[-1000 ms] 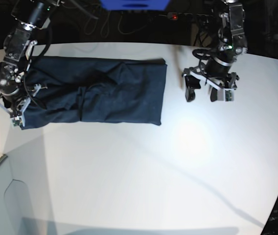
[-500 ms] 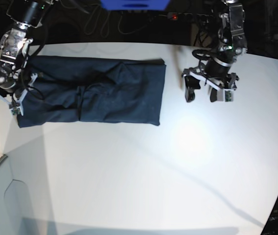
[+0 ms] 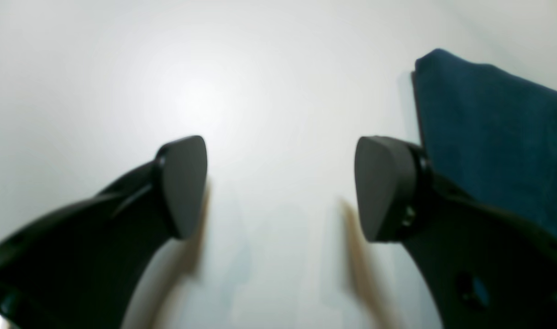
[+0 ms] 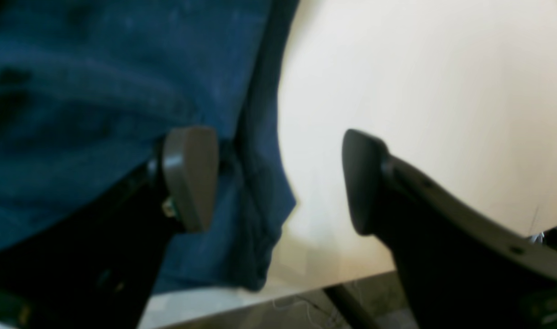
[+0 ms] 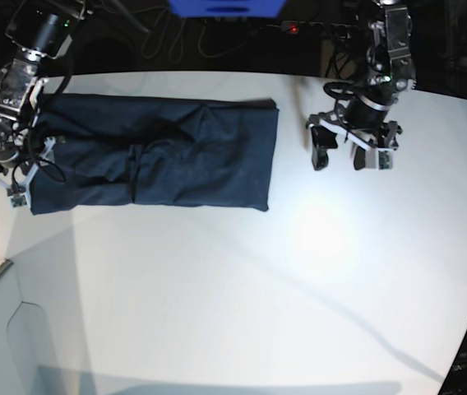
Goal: Layout the t-shirt on the table in an organized manner, then fold the t-shirt properly
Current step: 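Adjust the strip end edge with the right gripper, squaring the rectangle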
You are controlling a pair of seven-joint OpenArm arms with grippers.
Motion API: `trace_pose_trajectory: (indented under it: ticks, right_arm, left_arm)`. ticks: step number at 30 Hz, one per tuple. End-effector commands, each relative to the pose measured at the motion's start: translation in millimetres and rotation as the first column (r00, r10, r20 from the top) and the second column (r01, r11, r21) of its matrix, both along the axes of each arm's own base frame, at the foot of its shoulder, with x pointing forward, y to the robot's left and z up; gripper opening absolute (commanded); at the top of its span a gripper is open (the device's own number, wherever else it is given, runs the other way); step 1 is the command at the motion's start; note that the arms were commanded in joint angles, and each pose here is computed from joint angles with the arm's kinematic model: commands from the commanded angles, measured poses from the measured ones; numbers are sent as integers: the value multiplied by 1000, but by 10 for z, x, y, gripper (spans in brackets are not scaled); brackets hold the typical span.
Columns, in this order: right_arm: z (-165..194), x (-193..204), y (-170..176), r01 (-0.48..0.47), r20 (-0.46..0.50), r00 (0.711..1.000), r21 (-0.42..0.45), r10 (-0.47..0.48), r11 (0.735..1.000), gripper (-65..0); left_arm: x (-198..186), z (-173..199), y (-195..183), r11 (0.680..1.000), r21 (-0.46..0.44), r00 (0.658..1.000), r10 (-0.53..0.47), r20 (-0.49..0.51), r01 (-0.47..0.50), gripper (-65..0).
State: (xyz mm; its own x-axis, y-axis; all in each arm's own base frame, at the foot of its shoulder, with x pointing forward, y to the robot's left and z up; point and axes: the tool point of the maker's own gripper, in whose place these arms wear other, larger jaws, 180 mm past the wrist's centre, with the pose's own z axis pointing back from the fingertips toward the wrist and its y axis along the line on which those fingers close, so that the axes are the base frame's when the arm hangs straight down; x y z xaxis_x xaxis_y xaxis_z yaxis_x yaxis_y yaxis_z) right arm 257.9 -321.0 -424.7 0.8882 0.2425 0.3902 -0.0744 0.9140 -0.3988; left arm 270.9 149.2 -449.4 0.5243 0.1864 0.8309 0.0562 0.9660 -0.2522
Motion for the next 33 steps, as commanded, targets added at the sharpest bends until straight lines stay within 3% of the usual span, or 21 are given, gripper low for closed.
trace_pose_trajectory:
  ticks: [1, 7, 14, 18, 23, 33]
  right_arm:
    - [131, 129, -44, -13, 46, 999, -16, 13, 1000, -206]
    - [146, 194, 7, 3, 107, 994, 81, -12, 997, -206]
    - [-45, 148, -238, 122, 83, 987, 160, -136, 980, -206]
    - [-56, 130, -253, 119, 76, 988, 157, -132, 980, -205]
    - [-95, 118, -142, 43, 51, 997, 183, -53, 982, -206]
    - [-446, -35, -7, 65, -40, 998, 262, -56, 963, -206]
  left_arm:
    - [61, 105, 12, 1000, -6, 999, 5, 44, -5, -163]
    - [67, 127, 13, 1000, -4, 999, 4, 50, -4, -163]
    - [10, 94, 13, 1000, -4, 999, 4, 38, -4, -163]
    - [10, 94, 13, 1000, -4, 999, 4, 38, -4, -163]
    - [10, 94, 13, 1000, -4, 999, 4, 38, -4, -163]
    - [10, 94, 13, 1000, -4, 999, 4, 38, -4, -163]
